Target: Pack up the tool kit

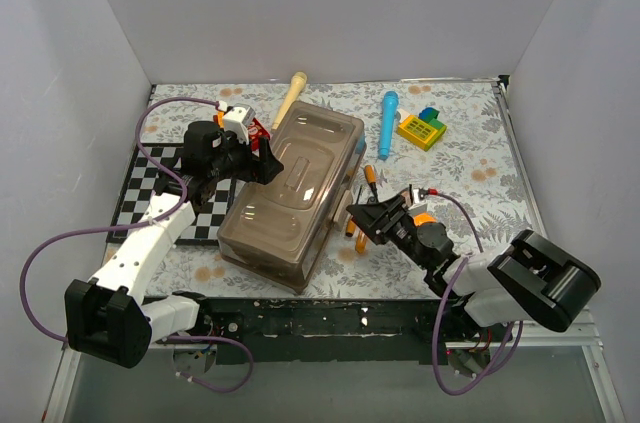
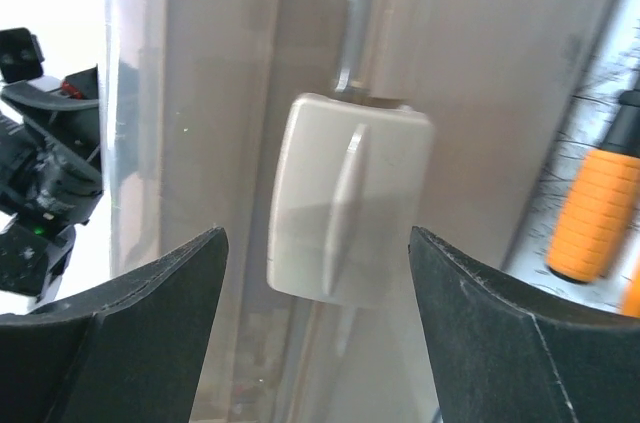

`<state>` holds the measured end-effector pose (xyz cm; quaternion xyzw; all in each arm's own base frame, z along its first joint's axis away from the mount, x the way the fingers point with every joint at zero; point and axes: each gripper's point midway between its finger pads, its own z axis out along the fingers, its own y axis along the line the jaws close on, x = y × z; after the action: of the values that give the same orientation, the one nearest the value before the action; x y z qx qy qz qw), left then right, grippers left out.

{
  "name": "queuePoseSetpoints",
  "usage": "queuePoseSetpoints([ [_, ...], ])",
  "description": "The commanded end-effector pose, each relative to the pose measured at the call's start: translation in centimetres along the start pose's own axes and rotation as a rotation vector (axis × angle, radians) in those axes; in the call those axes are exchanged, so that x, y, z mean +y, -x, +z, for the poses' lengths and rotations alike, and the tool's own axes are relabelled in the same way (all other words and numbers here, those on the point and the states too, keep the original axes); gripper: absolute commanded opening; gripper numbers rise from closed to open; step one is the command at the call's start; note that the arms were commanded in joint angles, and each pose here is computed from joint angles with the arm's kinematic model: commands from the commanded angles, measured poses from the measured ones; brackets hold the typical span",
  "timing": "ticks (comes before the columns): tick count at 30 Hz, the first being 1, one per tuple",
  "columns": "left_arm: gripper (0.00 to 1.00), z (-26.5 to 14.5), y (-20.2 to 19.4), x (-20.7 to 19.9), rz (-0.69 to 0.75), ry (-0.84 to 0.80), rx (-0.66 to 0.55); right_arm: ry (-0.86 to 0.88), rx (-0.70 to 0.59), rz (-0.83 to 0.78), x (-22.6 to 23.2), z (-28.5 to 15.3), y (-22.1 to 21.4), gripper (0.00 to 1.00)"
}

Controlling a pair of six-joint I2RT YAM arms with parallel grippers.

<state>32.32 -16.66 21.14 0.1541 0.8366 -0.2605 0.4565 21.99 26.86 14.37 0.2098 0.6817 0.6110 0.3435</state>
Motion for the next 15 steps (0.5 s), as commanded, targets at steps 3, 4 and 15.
queuePoseSetpoints([
  [3, 0.73, 0.0, -2.2, 0.8, 0.002, 0.033, 0.077, 0.137, -0.089, 0.012, 2.9, -0.7, 1.6, 0.79],
  [4, 0.73, -0.1, -2.1, 0.7, 0.004, 0.028, 0.073, 0.127, -0.094, 0.017, 2.5, -0.7, 1.7, 0.78],
  [15, 0.75, -0.4, -1.7, 0.5, 0.016, 0.024, 0.046, 0.156, -0.073, 0.007, 3.7, 0.7, 1.4, 0.77],
])
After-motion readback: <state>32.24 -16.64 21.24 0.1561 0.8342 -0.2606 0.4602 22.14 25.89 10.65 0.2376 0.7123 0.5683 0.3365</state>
